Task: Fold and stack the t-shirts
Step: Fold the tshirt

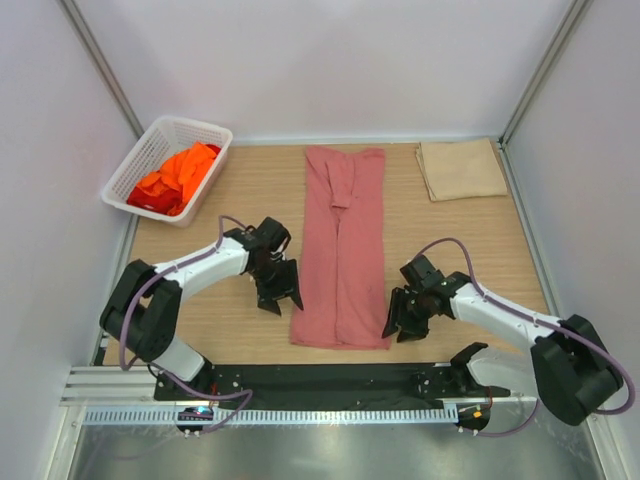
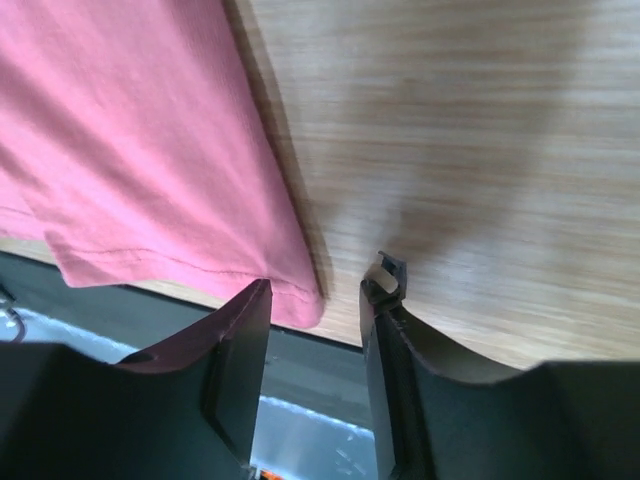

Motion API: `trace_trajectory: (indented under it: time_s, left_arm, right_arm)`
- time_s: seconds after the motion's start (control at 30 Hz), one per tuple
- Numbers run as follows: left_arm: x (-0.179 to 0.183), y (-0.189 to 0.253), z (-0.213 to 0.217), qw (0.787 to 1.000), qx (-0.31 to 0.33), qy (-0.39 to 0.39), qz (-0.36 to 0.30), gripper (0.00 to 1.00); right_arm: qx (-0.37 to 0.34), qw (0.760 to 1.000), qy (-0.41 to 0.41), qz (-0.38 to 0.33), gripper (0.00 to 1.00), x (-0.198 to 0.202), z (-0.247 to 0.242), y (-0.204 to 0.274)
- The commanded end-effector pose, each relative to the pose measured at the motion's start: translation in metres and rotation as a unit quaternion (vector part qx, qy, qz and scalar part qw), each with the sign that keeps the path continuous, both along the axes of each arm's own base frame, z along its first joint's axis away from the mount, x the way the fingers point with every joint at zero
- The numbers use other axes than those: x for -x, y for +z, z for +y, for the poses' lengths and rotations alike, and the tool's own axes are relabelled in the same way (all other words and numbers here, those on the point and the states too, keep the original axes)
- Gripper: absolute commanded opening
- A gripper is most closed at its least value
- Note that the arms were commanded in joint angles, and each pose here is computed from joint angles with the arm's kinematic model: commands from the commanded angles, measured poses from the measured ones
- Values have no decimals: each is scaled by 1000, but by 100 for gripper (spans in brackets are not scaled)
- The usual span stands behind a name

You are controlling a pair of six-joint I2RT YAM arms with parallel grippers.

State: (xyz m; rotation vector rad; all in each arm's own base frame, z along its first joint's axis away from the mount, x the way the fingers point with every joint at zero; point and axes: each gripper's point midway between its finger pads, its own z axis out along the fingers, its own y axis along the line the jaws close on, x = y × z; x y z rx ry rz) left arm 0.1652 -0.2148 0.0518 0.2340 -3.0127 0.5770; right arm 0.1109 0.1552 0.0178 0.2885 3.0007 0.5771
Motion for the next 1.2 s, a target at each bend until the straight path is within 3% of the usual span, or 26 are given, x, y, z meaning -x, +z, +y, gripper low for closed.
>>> trace_trajectory:
  time_s: [0.0,0.13,0.47,0.9,1.17]
  left_arm:
    - [-20,-2,4,998,-19,-55,-28,59]
    - [-26,-12,1,995,-16,-92,-17,48]
    - [-15,-27,-5,996,9,-87,5,40]
    - [15,-48,-1,997,17,-60,45,37]
    - [14,-58,0,997,4,-60,41,33]
  right_arm:
    - [-24,999,34,-19,47,-18,13,6]
    - [-23,999,28,-15,44,-26,12,6]
    - [-8,1000,21,-4,44,-35,3,-8]
    - [-22,999,26,-13,40,-36,5,-16]
    - [-6,1000,20,-15,43,-39,0,-20]
